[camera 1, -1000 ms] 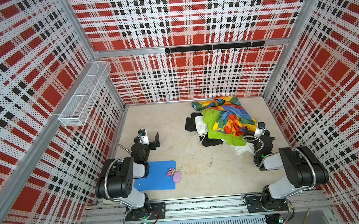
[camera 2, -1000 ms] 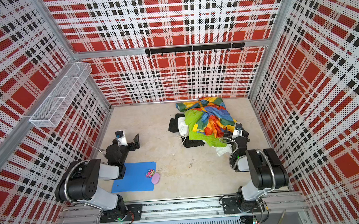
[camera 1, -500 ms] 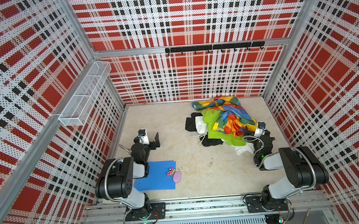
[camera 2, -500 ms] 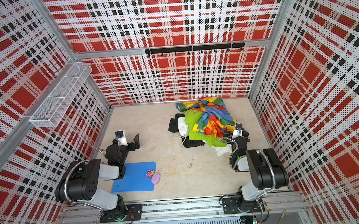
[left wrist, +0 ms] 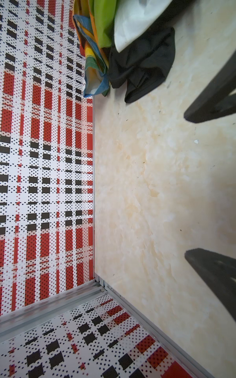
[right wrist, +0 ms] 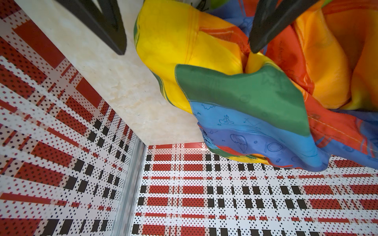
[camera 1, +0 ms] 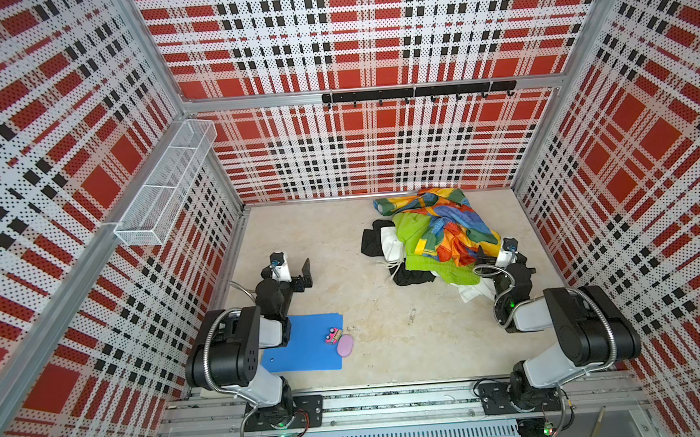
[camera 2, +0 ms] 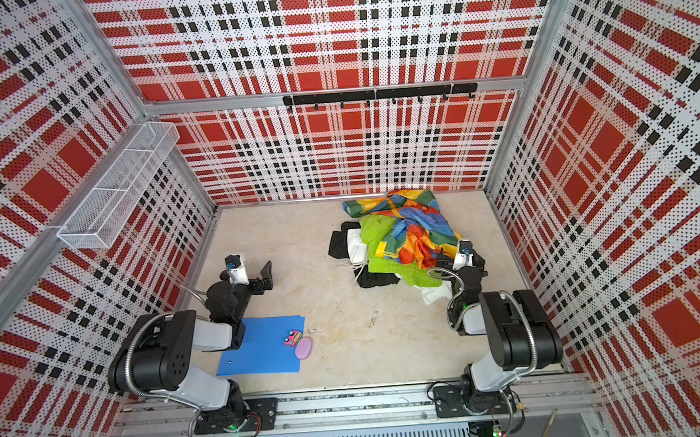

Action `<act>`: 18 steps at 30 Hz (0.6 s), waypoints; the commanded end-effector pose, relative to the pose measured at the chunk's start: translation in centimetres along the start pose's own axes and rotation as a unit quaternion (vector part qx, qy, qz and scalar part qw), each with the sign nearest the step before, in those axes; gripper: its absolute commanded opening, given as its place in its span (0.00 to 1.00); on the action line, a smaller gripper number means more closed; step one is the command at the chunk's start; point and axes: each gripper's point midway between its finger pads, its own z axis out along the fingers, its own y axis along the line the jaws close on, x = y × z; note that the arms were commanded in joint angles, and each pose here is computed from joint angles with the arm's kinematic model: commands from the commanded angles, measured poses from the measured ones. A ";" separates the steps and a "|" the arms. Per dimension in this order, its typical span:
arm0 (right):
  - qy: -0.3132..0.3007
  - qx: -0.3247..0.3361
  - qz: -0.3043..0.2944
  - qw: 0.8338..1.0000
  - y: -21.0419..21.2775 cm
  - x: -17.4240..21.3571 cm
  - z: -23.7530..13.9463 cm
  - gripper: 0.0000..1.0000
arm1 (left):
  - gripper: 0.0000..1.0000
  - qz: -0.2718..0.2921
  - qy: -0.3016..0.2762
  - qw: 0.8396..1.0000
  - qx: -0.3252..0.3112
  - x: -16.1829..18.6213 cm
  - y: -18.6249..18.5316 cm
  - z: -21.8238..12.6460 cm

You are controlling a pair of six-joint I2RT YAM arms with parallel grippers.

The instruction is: Pick out a specific cloth from the pile

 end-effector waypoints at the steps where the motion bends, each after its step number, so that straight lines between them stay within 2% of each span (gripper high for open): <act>1: -0.026 -0.006 0.004 1.000 0.2 -1.4 -0.2 1.00 | 0.99 0.001 -0.017 1.000 0.003 -1.1 0.0 0.0; 7: -0.042 -0.004 0.008 0.999 -0.1 -3.0 -1.2 1.00 | 0.99 0.010 -0.026 0.999 -0.019 -2.3 -0.2 -0.8; 12: -0.053 0.000 0.012 0.999 -0.4 -5.5 -2.3 1.00 | 0.99 0.018 -0.010 0.999 -0.034 -4.2 -0.7 -1.0; 18: -0.041 -0.013 0.056 0.997 -0.1 -9.8 -3.2 1.00 | 0.99 -0.033 -0.031 0.999 -0.008 -8.7 -2.9 -1.8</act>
